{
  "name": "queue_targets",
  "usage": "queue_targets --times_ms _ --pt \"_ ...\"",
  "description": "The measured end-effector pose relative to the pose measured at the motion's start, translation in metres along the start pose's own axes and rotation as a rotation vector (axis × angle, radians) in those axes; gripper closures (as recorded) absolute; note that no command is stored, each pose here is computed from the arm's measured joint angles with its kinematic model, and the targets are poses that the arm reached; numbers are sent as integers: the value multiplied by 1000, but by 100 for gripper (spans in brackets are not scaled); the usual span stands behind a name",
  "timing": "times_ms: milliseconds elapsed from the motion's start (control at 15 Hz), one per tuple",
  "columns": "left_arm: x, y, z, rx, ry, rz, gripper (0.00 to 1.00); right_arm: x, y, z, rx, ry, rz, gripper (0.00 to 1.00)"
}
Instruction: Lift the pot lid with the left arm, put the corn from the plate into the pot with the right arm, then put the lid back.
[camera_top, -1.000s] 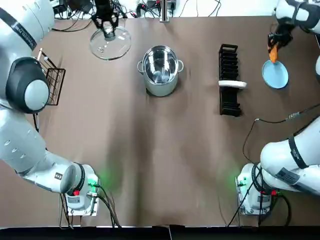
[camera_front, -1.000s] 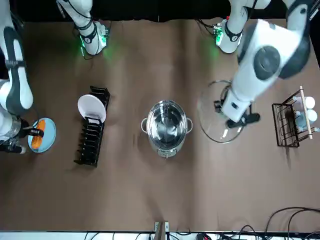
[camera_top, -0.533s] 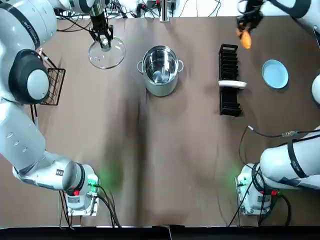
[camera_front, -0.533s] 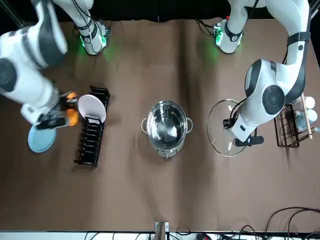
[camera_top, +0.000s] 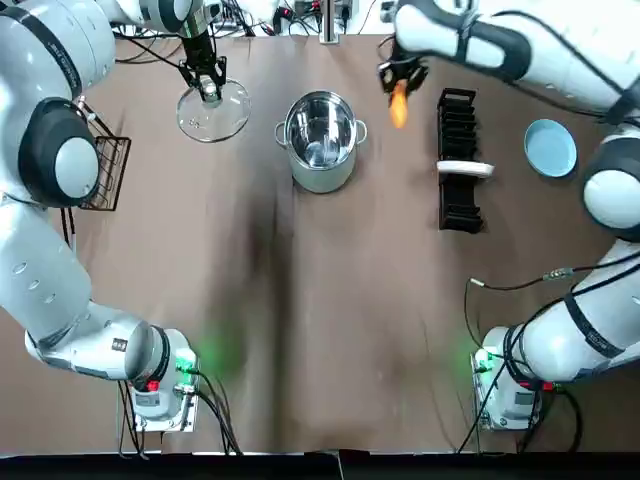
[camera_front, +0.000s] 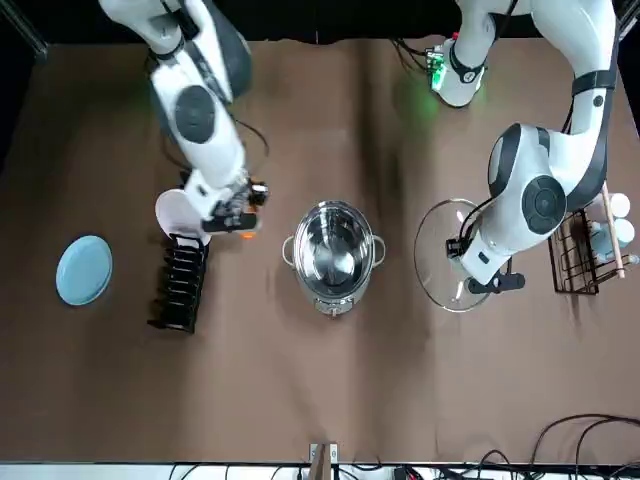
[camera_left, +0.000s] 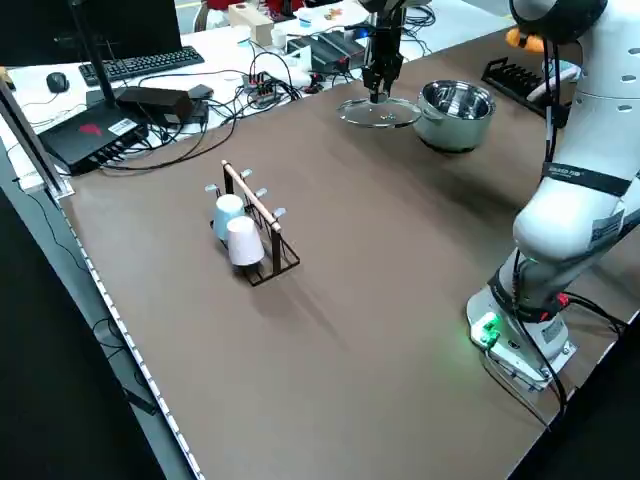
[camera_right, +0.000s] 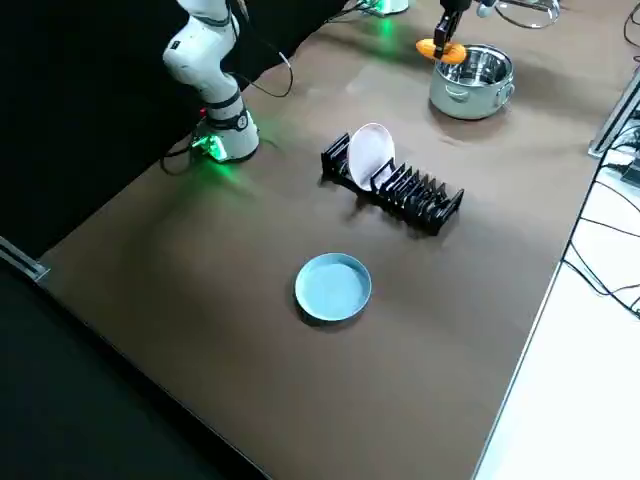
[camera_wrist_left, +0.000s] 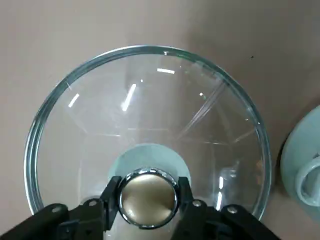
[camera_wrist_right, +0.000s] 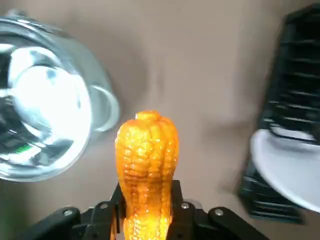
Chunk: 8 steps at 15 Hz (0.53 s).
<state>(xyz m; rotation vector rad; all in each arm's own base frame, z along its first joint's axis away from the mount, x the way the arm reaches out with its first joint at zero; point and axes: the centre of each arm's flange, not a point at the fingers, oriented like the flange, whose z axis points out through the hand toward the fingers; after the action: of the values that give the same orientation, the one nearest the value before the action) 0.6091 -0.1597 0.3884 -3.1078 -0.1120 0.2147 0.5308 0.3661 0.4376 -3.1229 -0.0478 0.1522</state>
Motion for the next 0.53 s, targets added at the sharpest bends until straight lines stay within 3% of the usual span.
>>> queue_targets --times_ms 333,533 --pt "-1 0 1 1 -3 1 49 3 -88 26 58 5 35 62" --pt "-2 1 3 3 -7 3 49 19 -116 46 65 58 40 62"
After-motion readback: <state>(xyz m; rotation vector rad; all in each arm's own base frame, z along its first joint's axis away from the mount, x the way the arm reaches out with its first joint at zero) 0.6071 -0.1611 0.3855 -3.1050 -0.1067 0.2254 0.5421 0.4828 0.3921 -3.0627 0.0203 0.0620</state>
